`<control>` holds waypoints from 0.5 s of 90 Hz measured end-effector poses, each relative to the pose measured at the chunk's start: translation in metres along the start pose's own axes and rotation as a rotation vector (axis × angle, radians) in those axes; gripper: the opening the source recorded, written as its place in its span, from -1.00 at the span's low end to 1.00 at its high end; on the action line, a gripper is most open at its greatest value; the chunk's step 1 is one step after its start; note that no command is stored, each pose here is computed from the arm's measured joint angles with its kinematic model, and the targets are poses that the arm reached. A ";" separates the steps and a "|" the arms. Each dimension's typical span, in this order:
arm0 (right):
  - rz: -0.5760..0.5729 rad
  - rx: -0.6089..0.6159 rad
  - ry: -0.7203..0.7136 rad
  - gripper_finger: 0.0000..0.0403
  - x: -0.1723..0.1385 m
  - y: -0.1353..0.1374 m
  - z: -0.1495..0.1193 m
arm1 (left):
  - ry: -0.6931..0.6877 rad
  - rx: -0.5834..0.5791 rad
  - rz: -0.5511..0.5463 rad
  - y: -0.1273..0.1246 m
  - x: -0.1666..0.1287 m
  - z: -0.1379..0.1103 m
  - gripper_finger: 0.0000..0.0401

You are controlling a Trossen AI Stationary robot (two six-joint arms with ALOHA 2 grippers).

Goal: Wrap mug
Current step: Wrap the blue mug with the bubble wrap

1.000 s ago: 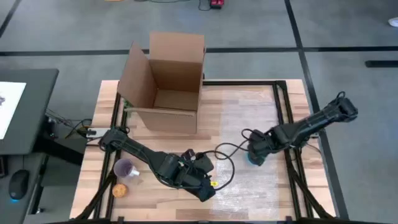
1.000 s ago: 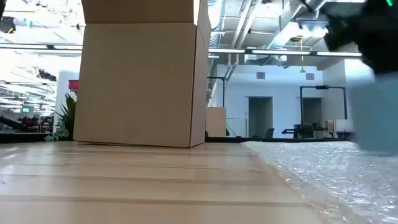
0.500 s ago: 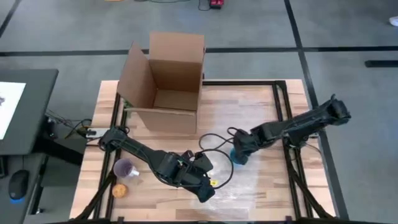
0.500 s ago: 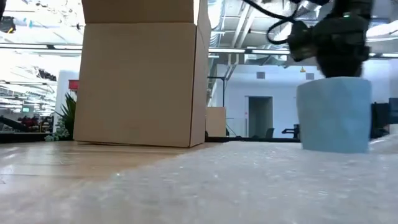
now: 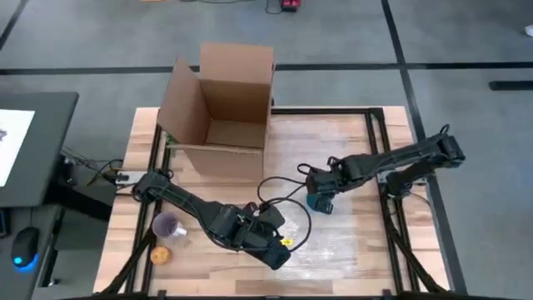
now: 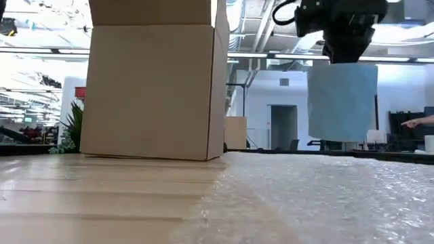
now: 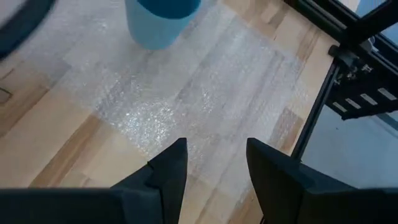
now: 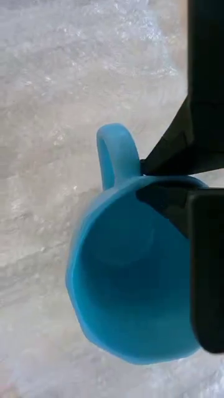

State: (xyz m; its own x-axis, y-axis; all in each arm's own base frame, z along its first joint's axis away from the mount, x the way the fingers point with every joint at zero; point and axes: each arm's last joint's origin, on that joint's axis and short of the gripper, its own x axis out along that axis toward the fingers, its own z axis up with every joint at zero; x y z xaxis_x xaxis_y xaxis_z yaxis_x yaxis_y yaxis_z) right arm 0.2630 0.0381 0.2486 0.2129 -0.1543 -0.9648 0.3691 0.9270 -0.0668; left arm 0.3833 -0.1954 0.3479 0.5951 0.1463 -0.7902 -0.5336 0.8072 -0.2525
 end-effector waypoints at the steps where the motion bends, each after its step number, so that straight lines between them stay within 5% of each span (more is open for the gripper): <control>1: -0.003 0.003 0.004 -0.98 0.002 -0.001 0.000 | 0.000 0.000 0.000 0.000 0.000 0.000 -0.27; 30: 0.026 0.080 0.019 -0.94 0.018 -0.012 0.005 | -0.005 -0.001 -0.009 -0.002 -0.001 -0.002 -0.27; 45: 0.078 0.081 0.016 -0.67 0.018 -0.012 0.008 | -0.006 -0.004 -0.009 -0.002 -0.001 -0.002 -0.27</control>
State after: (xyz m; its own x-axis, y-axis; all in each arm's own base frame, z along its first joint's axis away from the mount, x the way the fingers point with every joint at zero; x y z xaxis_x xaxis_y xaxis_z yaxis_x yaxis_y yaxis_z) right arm 0.2695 0.0213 0.2344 0.2295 -0.0765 -0.9703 0.4243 0.9051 0.0290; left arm 0.3827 -0.1981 0.3483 0.6036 0.1421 -0.7846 -0.5301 0.8065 -0.2618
